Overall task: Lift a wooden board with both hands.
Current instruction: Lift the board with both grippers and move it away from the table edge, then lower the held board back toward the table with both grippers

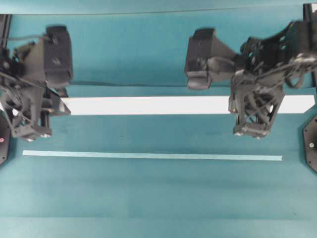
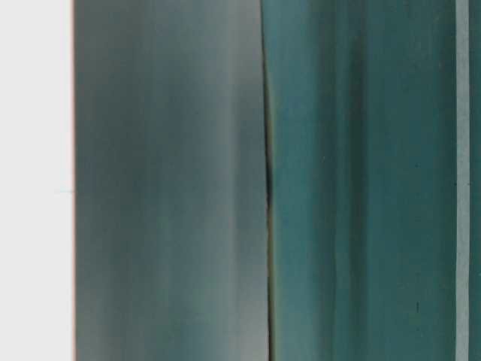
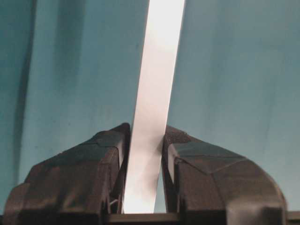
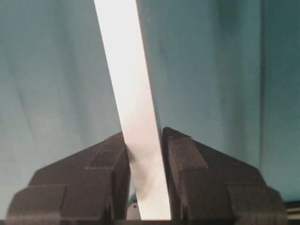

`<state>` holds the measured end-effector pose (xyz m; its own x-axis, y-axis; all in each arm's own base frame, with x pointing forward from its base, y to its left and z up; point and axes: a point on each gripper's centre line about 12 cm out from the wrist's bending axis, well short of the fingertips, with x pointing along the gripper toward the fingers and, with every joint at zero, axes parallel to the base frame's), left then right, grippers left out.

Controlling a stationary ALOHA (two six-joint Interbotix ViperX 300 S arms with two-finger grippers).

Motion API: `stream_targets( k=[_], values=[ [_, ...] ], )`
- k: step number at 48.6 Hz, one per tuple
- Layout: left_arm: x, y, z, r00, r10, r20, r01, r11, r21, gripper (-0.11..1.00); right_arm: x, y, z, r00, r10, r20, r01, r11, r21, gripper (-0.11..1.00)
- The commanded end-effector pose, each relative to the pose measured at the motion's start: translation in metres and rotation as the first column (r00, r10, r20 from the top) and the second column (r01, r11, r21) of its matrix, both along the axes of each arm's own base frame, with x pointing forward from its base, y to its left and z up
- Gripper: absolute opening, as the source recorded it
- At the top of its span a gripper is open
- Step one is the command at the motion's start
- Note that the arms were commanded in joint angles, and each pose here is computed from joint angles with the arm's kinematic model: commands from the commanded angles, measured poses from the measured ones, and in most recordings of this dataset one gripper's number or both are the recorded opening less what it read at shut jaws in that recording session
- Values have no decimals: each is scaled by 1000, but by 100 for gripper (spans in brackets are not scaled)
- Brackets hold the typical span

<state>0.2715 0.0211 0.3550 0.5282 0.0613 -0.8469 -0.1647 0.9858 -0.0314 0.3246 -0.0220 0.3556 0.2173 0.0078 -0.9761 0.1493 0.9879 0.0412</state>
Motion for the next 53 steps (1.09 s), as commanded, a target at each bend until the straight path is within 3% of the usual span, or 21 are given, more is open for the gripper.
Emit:
stream_targets(
  k=[1,13,53],
  values=[
    [5,4,29,997,14,72,-14,1000,6,18,6,-1,18,998,-10,60,11,1000,-2,21],
    [8,5,53,996,16,93,-17,1000,9,18,6,-3,30,998,-15,65,15,1000,-6,21],
    [-1,5,77,997,21,73,-21,1000,6,18,8,-5,60,997,-18,78,18,1000,-8,21]
  ],
)
